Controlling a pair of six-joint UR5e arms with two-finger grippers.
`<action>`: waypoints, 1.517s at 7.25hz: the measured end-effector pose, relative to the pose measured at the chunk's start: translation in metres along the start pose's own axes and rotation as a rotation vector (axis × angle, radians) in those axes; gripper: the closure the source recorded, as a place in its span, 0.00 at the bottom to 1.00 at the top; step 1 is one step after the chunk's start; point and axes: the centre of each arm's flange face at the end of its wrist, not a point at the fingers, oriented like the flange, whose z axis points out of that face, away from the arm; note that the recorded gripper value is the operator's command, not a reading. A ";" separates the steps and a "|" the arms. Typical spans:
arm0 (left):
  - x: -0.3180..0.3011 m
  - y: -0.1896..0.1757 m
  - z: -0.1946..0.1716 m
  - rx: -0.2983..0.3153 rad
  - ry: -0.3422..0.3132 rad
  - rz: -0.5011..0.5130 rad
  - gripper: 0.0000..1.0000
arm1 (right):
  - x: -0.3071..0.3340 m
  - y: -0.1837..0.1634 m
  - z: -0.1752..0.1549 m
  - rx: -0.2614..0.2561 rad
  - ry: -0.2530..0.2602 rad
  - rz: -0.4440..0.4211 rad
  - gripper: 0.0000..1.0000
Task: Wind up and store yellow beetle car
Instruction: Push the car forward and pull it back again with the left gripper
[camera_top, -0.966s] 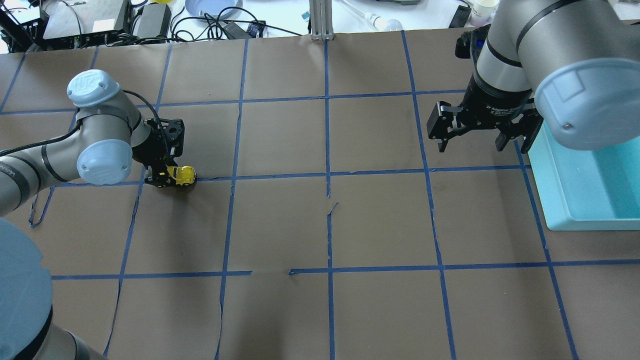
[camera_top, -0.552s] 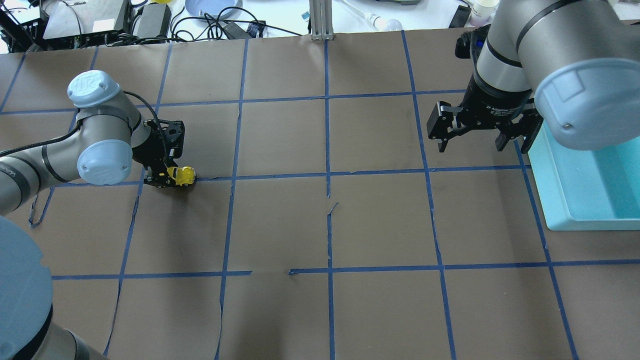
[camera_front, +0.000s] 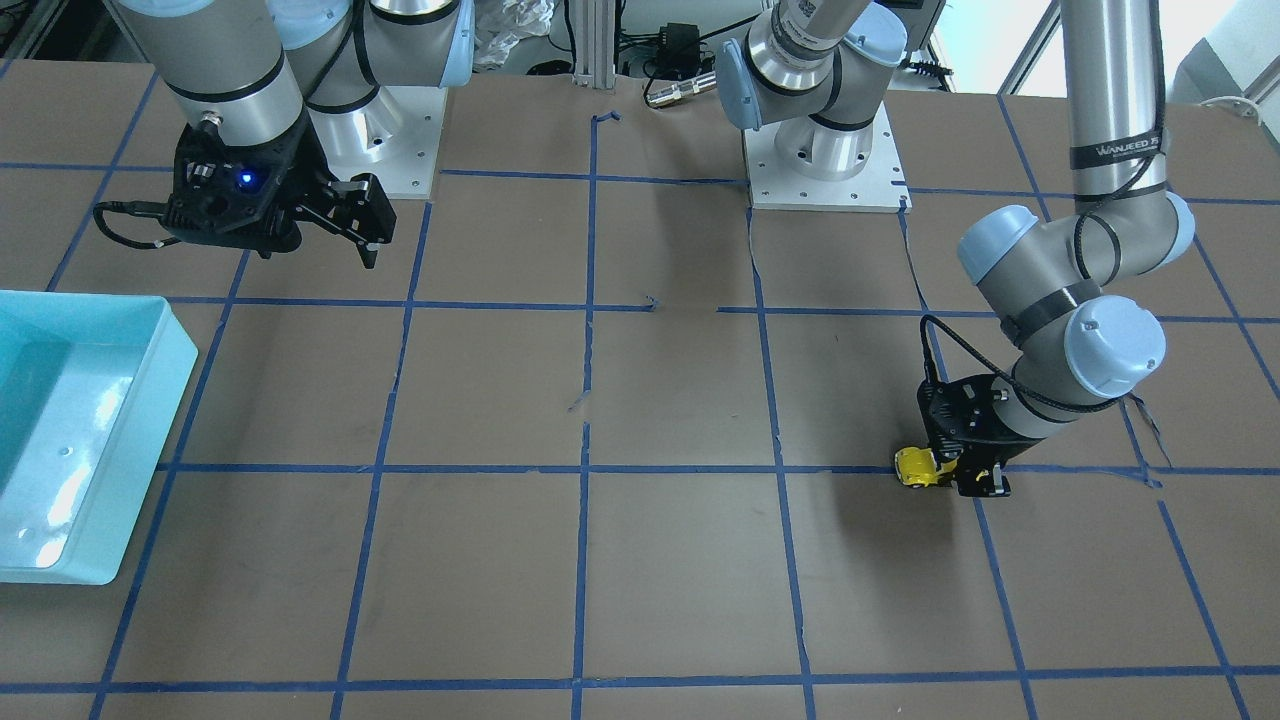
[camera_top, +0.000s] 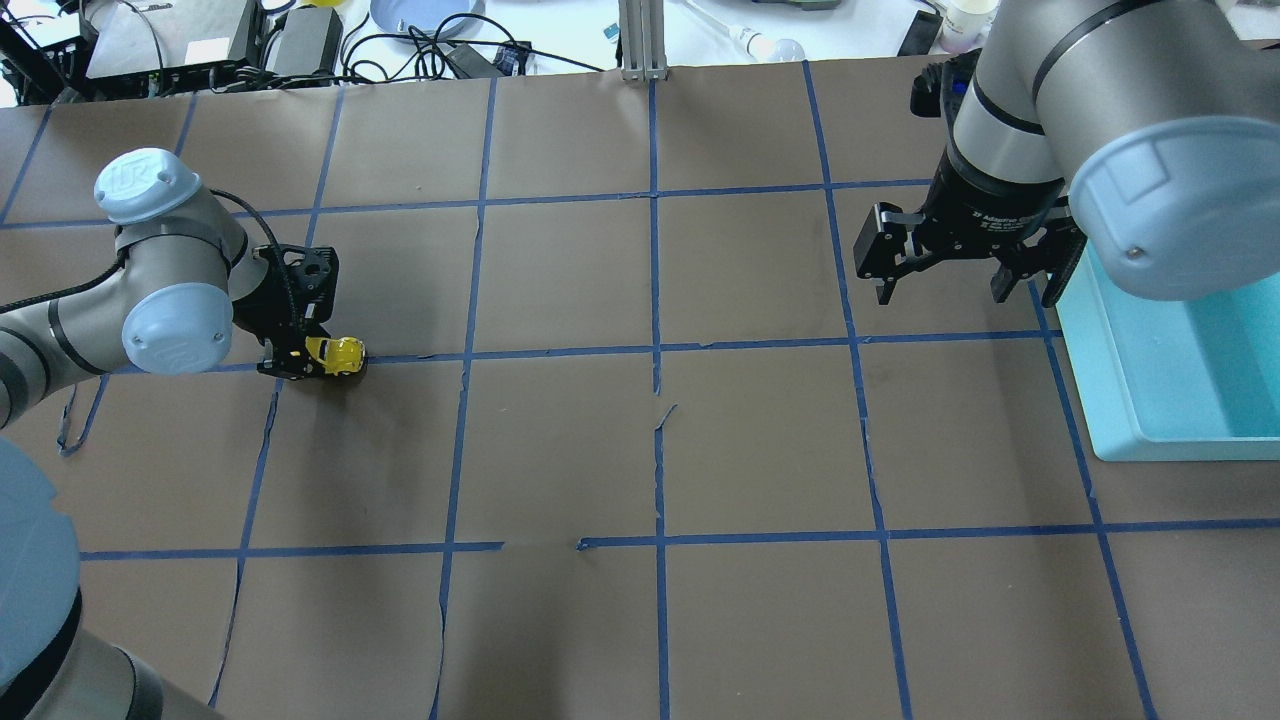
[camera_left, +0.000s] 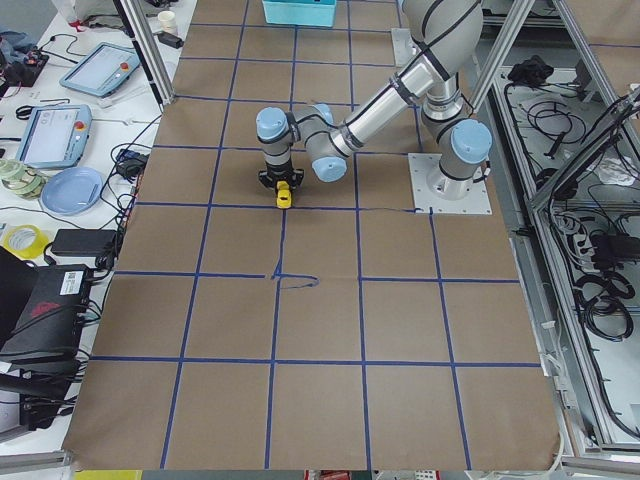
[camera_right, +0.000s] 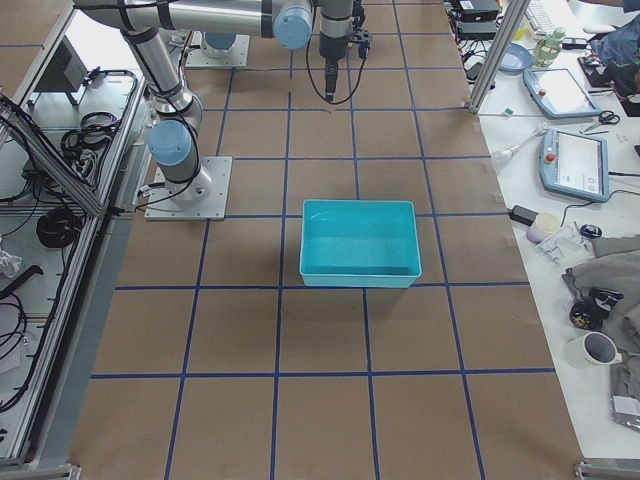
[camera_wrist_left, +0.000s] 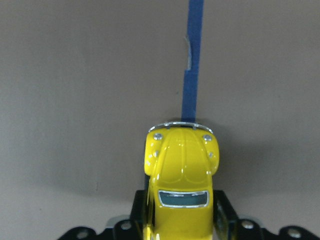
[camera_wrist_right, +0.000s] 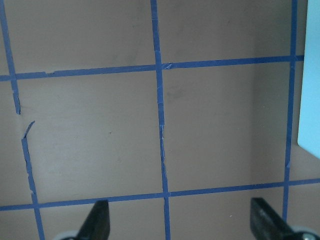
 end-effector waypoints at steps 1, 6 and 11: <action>0.001 0.006 -0.001 0.000 -0.002 -0.002 0.48 | 0.000 0.000 0.000 0.000 0.000 0.000 0.00; 0.005 0.019 -0.002 0.005 -0.003 -0.033 0.49 | 0.000 0.000 0.001 -0.002 0.000 0.000 0.00; 0.002 -0.080 -0.017 0.009 -0.037 -0.014 0.51 | 0.000 0.000 0.000 -0.002 0.000 0.000 0.00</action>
